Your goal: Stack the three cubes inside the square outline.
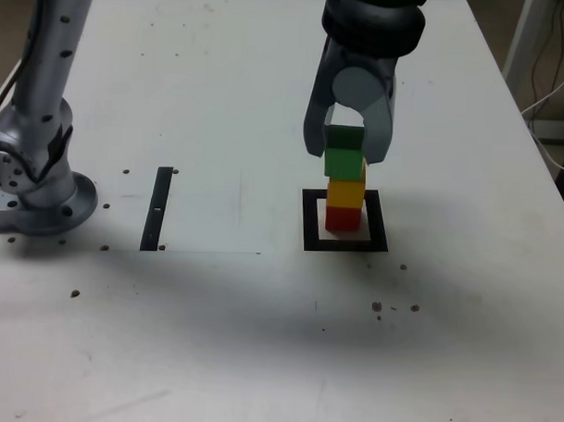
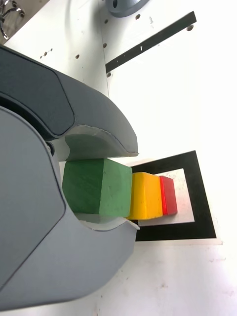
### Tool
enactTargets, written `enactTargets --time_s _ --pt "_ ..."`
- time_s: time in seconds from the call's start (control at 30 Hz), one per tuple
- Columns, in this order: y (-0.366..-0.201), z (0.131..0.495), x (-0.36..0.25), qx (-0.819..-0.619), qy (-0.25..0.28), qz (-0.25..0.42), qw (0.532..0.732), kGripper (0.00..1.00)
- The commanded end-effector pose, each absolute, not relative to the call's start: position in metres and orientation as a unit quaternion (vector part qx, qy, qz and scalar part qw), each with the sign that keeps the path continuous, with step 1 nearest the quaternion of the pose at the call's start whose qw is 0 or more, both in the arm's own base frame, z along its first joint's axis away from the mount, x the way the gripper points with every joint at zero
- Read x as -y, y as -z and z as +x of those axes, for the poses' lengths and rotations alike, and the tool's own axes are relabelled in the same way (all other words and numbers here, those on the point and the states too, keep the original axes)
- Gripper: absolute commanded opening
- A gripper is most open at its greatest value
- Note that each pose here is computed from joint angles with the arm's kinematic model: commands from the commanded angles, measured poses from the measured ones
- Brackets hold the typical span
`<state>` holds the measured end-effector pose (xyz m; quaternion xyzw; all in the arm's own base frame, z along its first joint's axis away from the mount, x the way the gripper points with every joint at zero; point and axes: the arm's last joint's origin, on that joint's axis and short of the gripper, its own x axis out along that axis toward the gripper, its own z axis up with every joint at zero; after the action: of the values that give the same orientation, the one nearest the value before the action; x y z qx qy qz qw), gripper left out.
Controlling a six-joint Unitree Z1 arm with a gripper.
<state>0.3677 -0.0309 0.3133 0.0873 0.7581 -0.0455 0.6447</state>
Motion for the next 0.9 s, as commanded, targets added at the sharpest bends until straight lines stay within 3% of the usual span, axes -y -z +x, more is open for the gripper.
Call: enactTargets --time_s 0.0,0.1,0.5,0.87 --pt "-0.311 0.369 0.029 -0.760 0.045 0.088 0.642 0.86" --pt "-0.311 0.369 0.029 -0.760 0.044 0.088 0.642 0.99" --pt "-0.314 0.366 0.028 -0.758 0.043 0.089 0.645 0.99" --pt "-0.335 0.343 0.025 -0.746 0.037 0.092 0.659 0.99"
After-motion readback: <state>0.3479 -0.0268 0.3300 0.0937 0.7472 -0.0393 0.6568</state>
